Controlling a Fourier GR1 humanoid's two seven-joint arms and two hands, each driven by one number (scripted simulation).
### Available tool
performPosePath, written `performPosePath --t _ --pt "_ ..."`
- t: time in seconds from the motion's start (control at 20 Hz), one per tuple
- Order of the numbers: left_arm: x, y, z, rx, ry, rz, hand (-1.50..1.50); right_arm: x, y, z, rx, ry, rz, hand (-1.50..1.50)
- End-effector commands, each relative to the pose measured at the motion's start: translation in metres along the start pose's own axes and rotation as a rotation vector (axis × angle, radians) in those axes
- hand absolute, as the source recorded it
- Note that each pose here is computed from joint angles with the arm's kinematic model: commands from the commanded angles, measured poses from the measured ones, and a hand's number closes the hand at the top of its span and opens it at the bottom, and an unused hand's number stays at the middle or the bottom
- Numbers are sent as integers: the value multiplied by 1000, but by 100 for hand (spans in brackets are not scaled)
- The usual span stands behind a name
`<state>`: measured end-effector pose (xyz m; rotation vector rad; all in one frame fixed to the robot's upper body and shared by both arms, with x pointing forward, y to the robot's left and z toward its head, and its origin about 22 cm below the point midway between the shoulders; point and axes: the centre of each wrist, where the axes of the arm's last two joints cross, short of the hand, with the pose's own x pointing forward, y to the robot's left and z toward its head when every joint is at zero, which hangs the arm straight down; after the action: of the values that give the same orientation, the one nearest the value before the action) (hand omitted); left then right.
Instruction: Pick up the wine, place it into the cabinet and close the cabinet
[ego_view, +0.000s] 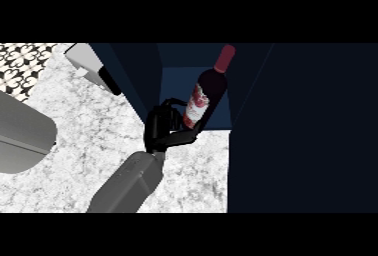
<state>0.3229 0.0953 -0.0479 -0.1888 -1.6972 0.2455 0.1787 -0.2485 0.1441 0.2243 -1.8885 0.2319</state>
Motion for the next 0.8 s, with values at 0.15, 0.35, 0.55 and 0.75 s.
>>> performPosePath --t 0.15,0.35,0.55,0.75 --pt "-14 16 -12 -12 19 35 150 17 -7 -7 3 -17 -13 -150" --pt "-7 -4 -16 -9 15 21 150 11 0 4 22 -8 -17 -150" --pt "5 -17 -33 -6 5 28 150 -13 -10 6 30 9 -36 -150" --pt "12 -13 -52 3 10 62 150 -7 -13 13 5 8 -26 -150"
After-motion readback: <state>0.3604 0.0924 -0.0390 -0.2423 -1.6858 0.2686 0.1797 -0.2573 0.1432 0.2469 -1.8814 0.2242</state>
